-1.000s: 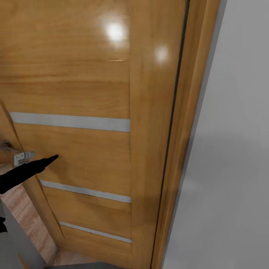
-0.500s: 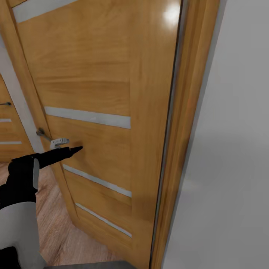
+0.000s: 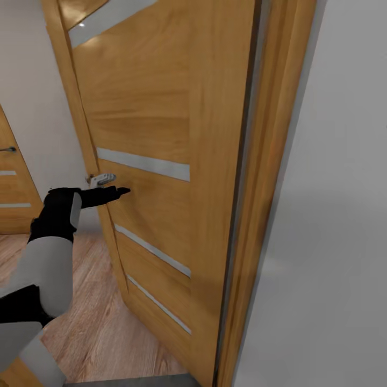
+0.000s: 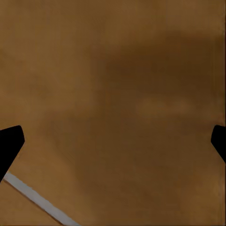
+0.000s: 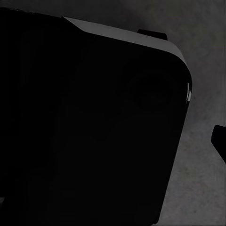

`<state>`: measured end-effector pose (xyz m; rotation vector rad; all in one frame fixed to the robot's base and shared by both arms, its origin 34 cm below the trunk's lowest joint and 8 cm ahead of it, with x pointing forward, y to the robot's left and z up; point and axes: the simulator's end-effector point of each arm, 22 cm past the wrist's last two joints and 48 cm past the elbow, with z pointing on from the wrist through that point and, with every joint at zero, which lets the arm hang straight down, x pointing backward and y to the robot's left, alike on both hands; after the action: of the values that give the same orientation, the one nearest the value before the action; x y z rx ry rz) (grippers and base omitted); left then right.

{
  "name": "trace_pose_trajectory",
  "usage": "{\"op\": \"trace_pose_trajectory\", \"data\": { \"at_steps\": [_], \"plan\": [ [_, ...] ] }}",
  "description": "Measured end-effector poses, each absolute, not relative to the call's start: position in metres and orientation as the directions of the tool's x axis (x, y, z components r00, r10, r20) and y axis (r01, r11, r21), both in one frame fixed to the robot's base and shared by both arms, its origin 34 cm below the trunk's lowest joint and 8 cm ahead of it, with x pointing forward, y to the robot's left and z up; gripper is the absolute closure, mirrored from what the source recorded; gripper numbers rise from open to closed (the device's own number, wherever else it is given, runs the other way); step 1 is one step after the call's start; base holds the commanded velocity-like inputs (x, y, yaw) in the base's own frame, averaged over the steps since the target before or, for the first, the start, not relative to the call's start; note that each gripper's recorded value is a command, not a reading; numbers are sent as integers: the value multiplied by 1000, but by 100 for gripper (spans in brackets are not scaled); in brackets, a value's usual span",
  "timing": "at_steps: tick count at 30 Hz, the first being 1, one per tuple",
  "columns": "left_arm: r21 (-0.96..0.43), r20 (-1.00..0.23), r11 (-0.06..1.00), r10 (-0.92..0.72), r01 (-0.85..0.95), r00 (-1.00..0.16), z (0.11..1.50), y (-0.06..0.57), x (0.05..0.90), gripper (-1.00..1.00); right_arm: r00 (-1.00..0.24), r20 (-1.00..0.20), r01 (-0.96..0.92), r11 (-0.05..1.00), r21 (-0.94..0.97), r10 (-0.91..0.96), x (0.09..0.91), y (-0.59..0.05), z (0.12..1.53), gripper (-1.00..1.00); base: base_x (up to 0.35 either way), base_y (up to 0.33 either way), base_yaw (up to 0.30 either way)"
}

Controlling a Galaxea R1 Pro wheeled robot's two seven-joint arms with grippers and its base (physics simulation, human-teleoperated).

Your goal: Move the two storage containers from the living room to the garage. In the garage, place one container on the floor and stack the other container on top of it (either order is fine).

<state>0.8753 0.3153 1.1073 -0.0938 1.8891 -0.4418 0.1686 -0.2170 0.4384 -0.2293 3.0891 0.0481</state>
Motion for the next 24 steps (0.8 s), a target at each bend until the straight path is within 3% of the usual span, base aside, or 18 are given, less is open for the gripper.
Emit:
{"op": "trace_pose_trajectory", "data": {
  "at_steps": [24],
  "plan": [
    [-199,-896,977,-214,-80,-389,1113,327,921,-100,-988,-51,-148,989,29,-146,172,-216,438,-100,0,0,0]
  ]
}}
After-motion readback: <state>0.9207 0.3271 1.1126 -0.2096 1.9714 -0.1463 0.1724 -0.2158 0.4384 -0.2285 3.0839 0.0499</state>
